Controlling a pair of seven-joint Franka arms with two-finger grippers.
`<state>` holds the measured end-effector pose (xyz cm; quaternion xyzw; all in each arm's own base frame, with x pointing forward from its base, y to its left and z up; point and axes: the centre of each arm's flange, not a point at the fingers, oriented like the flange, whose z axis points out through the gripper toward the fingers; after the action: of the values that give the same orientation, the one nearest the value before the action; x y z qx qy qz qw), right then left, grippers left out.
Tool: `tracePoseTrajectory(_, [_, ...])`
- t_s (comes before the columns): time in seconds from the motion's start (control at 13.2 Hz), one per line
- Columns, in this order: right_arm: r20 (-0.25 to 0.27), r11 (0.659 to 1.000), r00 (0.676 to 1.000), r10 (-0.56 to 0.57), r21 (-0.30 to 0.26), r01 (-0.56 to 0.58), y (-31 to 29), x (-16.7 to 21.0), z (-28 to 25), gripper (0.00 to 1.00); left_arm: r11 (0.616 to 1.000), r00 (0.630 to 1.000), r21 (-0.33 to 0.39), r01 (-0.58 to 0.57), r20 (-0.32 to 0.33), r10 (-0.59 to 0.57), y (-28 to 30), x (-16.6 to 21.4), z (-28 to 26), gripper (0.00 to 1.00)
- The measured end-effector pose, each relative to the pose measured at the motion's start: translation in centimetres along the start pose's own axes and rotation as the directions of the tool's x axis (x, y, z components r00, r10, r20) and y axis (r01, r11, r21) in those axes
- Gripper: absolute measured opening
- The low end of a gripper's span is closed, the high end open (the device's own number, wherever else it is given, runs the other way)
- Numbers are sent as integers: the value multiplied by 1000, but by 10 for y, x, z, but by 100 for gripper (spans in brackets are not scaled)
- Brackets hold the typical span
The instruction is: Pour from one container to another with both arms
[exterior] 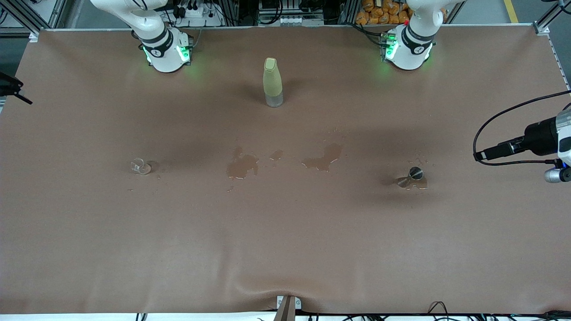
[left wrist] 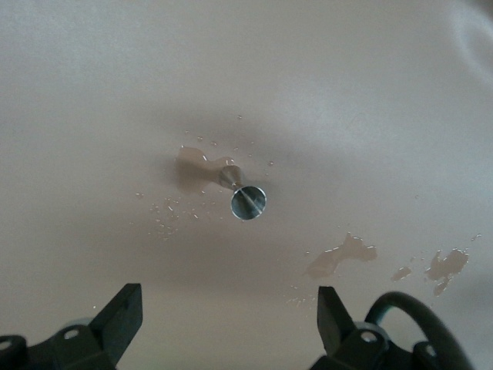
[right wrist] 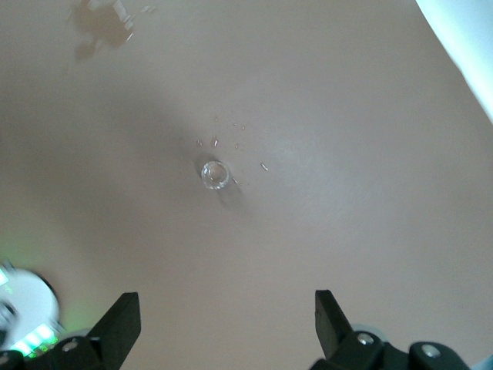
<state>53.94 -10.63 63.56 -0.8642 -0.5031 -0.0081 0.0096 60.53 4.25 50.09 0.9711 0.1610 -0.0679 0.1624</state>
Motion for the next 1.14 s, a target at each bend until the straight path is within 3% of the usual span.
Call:
tracePoseTrajectory(0.23, [15,976,976,-218,-9,218,6,-16,1,100,999,999,0,36,5,-36,-2,0,0,100])
tracePoseTrajectory(0.38, [26,932,932,-361,-14,361,10,-21,4,100,994,994,2,113,11,-113,-3,1,2,100])
tracePoseTrajectory(0.61, [30,902,902,-431,-15,432,14,-29,10,100,968,968,-35,248,44,-247,-4,5,11,100])
tracePoseTrajectory(0.91, [20,888,888,-460,-7,460,23,-44,44,100,900,910,-183,395,214,-356,-44,23,31,100])
tracePoseTrajectory(1.14, [-51,873,871,-488,-29,487,29,-55,84,100,839,853,-243,487,338,-398,-82,37,54,100])
